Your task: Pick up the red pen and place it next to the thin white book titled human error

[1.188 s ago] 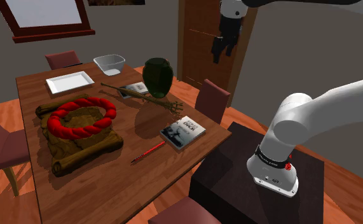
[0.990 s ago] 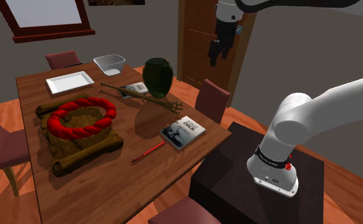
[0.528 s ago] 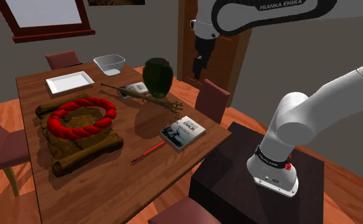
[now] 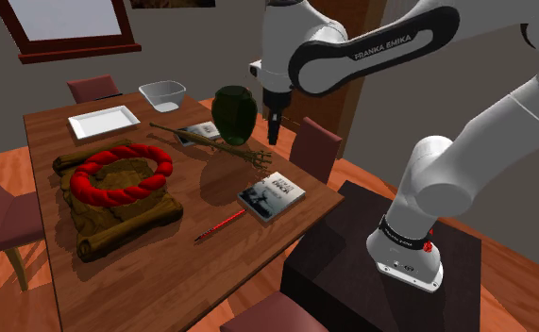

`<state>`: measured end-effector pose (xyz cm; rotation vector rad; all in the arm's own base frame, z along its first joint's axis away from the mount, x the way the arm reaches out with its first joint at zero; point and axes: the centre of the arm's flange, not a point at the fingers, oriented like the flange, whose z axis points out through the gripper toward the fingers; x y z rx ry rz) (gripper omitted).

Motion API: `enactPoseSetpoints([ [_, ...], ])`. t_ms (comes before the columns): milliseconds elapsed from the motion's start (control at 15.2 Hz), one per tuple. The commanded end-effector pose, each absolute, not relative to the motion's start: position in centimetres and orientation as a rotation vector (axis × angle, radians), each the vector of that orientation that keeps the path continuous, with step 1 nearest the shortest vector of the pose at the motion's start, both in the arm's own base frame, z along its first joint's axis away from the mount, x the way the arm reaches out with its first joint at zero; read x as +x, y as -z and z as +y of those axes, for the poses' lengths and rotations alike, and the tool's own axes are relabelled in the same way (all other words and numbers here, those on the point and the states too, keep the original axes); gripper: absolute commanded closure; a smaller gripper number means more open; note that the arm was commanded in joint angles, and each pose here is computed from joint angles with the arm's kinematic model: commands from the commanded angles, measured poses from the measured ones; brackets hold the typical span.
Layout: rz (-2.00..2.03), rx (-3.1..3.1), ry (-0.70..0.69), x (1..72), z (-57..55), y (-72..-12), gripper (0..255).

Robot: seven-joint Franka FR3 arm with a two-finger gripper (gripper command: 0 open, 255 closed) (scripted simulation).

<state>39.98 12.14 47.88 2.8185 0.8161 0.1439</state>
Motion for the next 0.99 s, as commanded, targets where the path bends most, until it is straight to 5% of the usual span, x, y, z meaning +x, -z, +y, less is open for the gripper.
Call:
enactPoseSetpoints([
  [0, 0.936, 2.769, -0.147, 40.6, 14.7, -46.4, 0],
  [924, 1.671, 2.315, -0.144, 38.4, 27.5, -33.1, 0],
])
